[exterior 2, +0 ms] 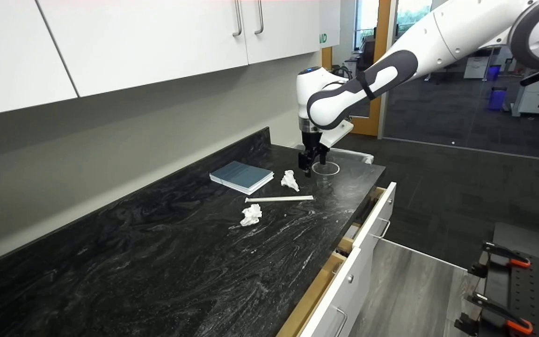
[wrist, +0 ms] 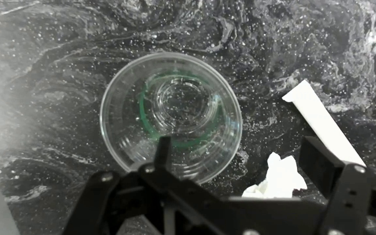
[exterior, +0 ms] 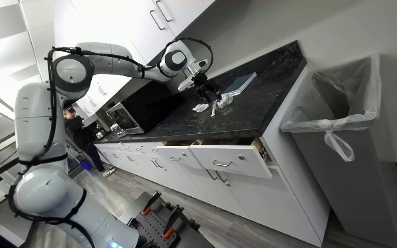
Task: Move the cup slightly to the left
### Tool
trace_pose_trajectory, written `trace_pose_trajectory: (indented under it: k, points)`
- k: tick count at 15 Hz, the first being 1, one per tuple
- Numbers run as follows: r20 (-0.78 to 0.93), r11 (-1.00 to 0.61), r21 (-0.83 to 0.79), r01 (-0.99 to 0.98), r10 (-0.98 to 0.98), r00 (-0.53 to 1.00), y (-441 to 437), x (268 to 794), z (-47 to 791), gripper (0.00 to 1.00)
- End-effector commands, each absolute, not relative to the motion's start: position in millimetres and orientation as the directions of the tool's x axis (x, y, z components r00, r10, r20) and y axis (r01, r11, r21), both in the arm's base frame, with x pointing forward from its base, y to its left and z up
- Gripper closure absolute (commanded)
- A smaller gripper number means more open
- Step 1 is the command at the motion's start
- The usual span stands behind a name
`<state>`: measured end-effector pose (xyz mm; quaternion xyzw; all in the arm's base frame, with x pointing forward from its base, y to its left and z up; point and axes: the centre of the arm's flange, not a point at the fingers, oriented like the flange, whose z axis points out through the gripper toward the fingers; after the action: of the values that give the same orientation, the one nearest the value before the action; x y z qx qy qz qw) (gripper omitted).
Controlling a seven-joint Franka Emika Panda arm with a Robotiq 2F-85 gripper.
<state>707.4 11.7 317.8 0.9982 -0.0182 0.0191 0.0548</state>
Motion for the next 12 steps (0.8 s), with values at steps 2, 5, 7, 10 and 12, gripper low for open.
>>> trace_pose_trajectory:
  k: [2, 5, 7, 10, 12]
  points:
    - [-0.006, -0.991, 0.118, -0.061, -0.062, 0.998, 15.7, 729.4, 311.0, 0.26]
    - [-0.018, -0.991, 0.118, -0.065, -0.068, 0.998, 17.5, 732.0, 307.8, 0.48]
    - [-0.02, -0.991, 0.117, -0.067, -0.07, 0.997, 17.9, 733.5, 307.6, 0.66]
    - [-0.023, -0.991, 0.116, -0.073, -0.076, 0.997, 17.0, 734.6, 308.4, 0.88]
    - [-0.024, -0.99, 0.118, -0.074, -0.078, 0.997, 16.6, 734.8, 308.4, 1.0]
